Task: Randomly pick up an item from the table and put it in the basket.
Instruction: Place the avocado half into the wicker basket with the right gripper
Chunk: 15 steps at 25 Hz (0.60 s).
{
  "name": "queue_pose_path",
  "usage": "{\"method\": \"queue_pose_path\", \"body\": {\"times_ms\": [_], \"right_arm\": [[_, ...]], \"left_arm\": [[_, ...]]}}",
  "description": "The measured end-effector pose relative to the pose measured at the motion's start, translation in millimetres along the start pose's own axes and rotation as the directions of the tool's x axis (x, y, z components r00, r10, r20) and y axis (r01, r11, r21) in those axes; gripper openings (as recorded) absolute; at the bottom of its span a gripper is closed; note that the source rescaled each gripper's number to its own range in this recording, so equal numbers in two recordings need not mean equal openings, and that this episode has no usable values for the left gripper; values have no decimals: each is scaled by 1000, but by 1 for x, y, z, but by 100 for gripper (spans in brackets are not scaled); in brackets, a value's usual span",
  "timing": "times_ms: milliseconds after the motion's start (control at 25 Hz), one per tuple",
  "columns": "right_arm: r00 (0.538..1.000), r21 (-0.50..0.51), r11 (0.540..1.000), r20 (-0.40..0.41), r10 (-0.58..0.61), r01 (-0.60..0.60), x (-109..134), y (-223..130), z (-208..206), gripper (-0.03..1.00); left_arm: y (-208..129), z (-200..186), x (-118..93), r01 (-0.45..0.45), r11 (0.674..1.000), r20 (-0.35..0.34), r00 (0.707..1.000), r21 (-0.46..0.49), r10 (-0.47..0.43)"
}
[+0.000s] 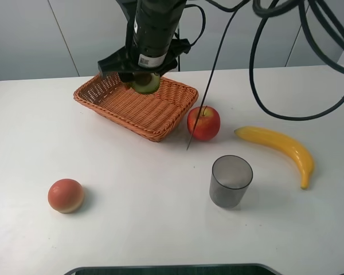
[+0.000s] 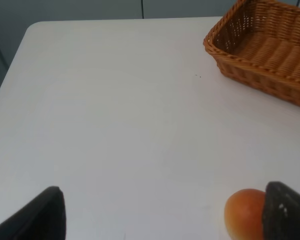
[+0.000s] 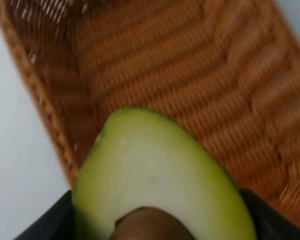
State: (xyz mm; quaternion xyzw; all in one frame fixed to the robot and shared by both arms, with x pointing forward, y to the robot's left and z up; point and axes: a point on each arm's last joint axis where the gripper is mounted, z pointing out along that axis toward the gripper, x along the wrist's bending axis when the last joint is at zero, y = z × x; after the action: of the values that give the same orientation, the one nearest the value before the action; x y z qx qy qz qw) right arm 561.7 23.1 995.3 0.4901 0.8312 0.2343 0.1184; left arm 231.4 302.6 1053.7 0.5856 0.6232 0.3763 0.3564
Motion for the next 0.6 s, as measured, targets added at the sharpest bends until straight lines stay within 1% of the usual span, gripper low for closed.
{"method": "queue_pose_path", "body": {"times_ms": [160,320,600], "right_arm": [[999,-52,998,18,-35,36,-6,2,24,0],[997,-75,994,25,-72,74,-6,0,48,0],[996,-56,994,25,-88,89,-5,-9,74,0]], "left_arm": [[0,0,0,0,1000,0,1000,0,0],[0,0,0,0,1000,0,1000,0,0],[0,0,0,0,1000,0,1000,0,0]]}}
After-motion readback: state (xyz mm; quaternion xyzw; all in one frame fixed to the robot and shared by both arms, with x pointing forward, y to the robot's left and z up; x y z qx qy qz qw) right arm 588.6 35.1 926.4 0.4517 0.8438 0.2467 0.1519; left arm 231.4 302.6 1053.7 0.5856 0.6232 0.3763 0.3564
